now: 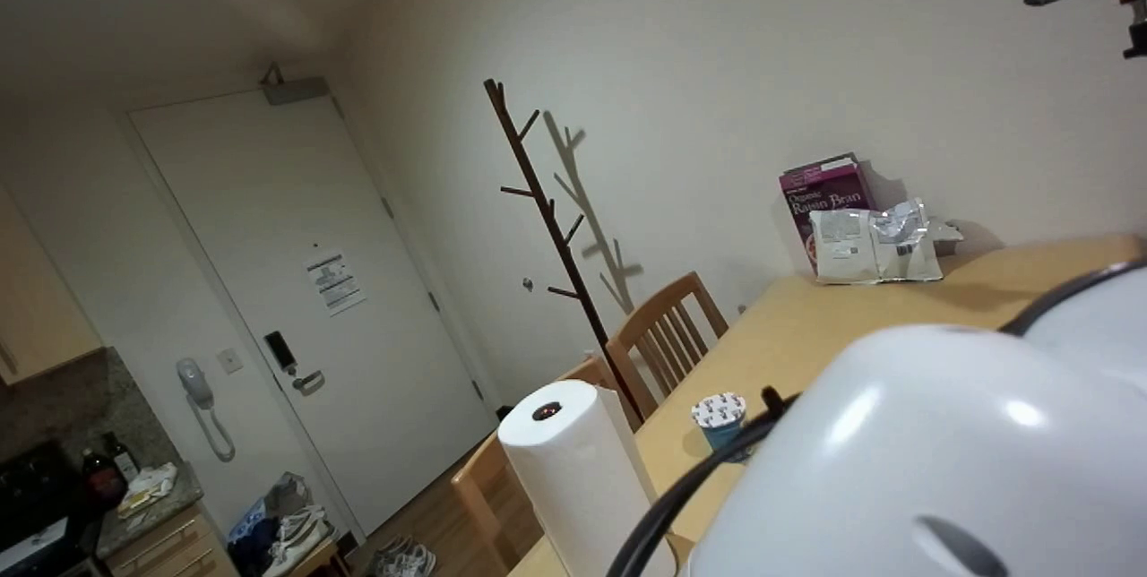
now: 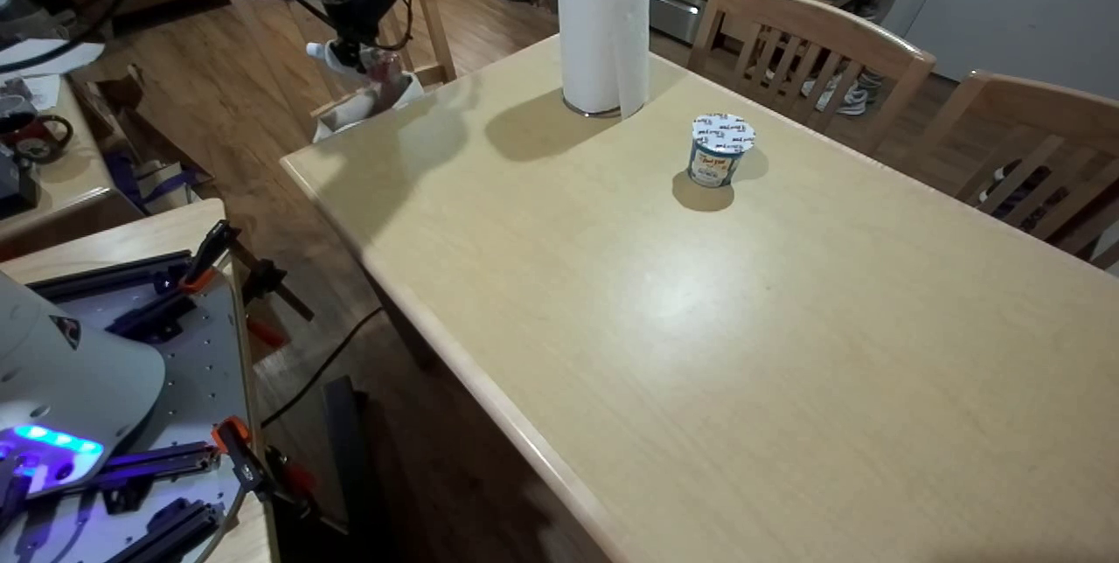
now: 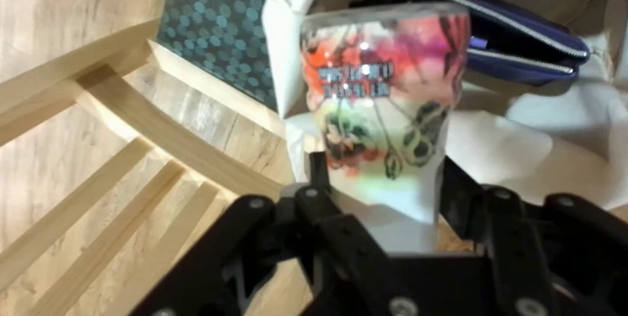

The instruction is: Move the tissue roll to the top left corner of the table and put the bottle on the chair on the table

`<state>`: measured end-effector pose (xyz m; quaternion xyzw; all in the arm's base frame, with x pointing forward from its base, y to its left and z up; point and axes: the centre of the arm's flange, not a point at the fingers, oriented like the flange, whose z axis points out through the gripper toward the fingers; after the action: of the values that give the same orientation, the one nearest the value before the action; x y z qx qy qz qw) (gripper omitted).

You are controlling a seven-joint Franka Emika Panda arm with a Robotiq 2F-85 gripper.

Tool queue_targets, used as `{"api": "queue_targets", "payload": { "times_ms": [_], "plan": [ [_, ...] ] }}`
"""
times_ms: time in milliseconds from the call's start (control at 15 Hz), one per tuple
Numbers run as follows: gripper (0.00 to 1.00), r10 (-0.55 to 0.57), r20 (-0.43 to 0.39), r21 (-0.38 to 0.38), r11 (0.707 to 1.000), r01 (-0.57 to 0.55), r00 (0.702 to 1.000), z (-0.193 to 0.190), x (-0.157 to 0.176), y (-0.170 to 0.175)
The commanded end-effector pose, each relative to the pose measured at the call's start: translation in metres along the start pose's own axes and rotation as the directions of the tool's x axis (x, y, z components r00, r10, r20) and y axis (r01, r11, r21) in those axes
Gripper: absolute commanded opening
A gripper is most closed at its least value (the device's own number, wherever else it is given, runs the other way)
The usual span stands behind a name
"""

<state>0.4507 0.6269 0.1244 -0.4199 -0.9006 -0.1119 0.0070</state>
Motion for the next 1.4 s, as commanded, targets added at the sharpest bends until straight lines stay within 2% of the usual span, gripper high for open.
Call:
{"api": "queue_targets", "payload": {
  "times_ms": [0,267,333,400,533,733,800,867,1000,1133,1333],
  "plan": [
    [0.29,0.063,-0.004,-0.113,0.992,-0.064,0.998,-0.079,0.012,-0.021],
    [0.29,0.164,0.007,-0.285,0.946,-0.155,0.986,-0.147,0.032,-0.032],
    [0.29,0.167,0.026,-0.274,0.949,-0.154,0.986,-0.150,0.036,-0.031],
    [0.54,0.147,-0.020,-0.258,0.955,-0.147,0.989,-0.122,0.029,0.009],
    [0.54,0.161,-0.001,-0.265,0.952,-0.156,0.987,-0.140,0.036,-0.001],
    [0.54,0.168,0.009,-0.258,0.953,-0.160,0.986,-0.141,0.034,-0.007],
    [0.29,0.169,0.012,-0.257,0.953,-0.161,0.985,-0.140,0.032,-0.008],
    [0.29,0.190,-0.101,-0.289,0.934,-0.212,0.977,-0.148,0.027,-0.005],
    [0.29,0.193,-0.196,-0.334,0.909,-0.250,0.961,-0.168,0.016,-0.012],
    [0.29,0.202,-0.288,-0.394,0.866,-0.308,0.936,-0.190,0.002,-0.027],
    [0.29,0.222,-0.430,-0.460,0.780,-0.424,0.875,-0.210,-0.021,-0.067]
  ]
}}
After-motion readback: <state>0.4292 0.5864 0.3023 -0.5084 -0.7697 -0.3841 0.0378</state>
